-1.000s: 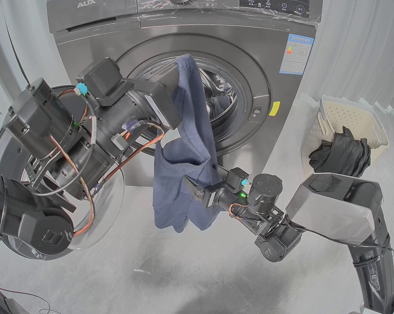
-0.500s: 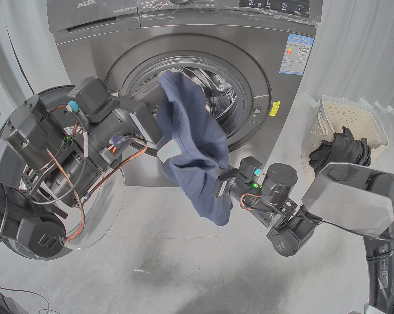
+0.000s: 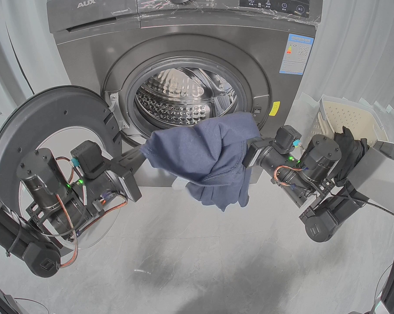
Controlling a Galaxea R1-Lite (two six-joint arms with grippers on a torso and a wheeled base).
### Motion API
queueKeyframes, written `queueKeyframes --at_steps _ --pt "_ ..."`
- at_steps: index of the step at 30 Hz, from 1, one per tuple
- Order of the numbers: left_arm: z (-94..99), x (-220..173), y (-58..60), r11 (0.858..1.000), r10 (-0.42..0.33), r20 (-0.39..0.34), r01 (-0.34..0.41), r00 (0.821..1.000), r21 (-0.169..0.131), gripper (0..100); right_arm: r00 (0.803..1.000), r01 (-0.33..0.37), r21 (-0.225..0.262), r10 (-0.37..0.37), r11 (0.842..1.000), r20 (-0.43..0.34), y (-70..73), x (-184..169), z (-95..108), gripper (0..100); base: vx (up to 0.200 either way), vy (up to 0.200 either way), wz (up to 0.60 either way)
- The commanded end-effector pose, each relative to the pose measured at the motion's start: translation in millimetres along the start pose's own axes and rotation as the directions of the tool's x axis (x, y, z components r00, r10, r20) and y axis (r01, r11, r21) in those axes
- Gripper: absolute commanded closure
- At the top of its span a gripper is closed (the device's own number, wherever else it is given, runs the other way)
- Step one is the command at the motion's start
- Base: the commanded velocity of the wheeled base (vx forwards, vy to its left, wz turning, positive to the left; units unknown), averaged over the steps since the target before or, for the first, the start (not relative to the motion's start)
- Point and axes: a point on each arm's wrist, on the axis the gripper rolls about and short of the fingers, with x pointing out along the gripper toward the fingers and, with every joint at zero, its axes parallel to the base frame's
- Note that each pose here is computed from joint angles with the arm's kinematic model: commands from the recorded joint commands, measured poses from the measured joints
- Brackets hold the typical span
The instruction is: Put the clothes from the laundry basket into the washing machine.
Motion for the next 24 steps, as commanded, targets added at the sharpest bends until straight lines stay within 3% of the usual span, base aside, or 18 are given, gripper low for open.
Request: queueKeyframes --at_steps 1,9,18,19,24 --pt "-42.7 5 5.2 1.000 -0.001 -0.121 0.000 0.993 -0.014 100 0.998 -0.020 0.003 0.020 1.000 0.060 8.2 -6 28 100 0.000 0.000 0.00" --pt "-92.3 11 8.0 1.000 -0.019 -0.250 0.015 0.968 -0.019 100 0.996 -0.056 0.014 0.055 0.998 0.072 21.3 -4 31 100 0.000 0.000 0.00" --pt "-101.6 19 8.1 1.000 -0.023 -0.260 0.019 0.965 -0.019 100 0.994 -0.078 0.019 0.076 0.997 0.083 29.7 -3 32 100 0.000 0.000 0.00" --pt "-101.6 19 8.1 1.000 -0.023 -0.260 0.019 0.965 -0.019 0 0.994 -0.078 0.019 0.076 0.997 0.083 29.7 -3 32 100 0.000 0.000 0.00" --pt "-110.3 4 5.0 0.999 -0.028 -0.326 0.019 0.945 -0.029 0 0.994 -0.059 0.011 0.058 0.998 0.098 20.9 1 35 100 0.000 0.000 0.00"
